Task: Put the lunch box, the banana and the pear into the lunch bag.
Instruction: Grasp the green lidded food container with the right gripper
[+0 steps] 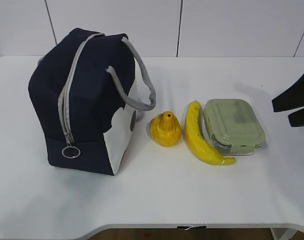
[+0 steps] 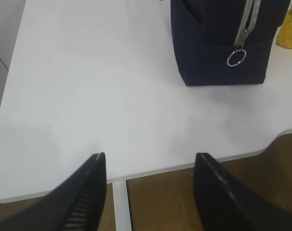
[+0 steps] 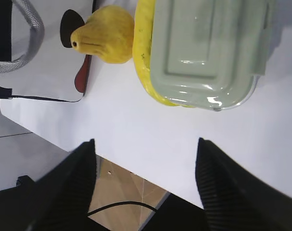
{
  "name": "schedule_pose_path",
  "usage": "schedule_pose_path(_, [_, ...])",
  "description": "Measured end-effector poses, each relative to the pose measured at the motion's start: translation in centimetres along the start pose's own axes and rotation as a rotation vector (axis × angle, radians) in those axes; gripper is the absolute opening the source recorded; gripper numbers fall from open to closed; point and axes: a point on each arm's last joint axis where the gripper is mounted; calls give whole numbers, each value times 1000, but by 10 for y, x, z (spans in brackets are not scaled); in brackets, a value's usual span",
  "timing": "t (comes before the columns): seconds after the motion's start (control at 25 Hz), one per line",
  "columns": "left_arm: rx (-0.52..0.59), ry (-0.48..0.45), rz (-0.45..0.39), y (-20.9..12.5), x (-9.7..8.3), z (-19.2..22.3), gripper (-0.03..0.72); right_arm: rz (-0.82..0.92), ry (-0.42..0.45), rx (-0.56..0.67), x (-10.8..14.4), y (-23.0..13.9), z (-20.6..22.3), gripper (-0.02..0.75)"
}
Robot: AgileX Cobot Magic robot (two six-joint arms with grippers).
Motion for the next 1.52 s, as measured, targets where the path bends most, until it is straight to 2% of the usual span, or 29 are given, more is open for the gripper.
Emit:
schedule_pose_path(0.28, [0,2,1,0,0,0,427,1,-8,16,-7,5,3,517])
schedule_pose_path(0.64, [0,2,1,0,0,0,416,-21,-16,7,-18,27,5,580])
schedule_pose_path(1.16, [0,-2,-1,0,0,0,379,-22,-37,56,-60,60,29,583])
schedule_pose_path(1.52, [0,-2,-1,0,0,0,365,3,-34,90,-78,62,42,583])
Point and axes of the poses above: a point on each arm's last joint axis where the gripper is mounted, z pointing out along that axis toward the gripper, x along the wrist's bending axis when the last joint is at zero, y = z × x, and after that the axes turned 5 degrees about -z, right-handed
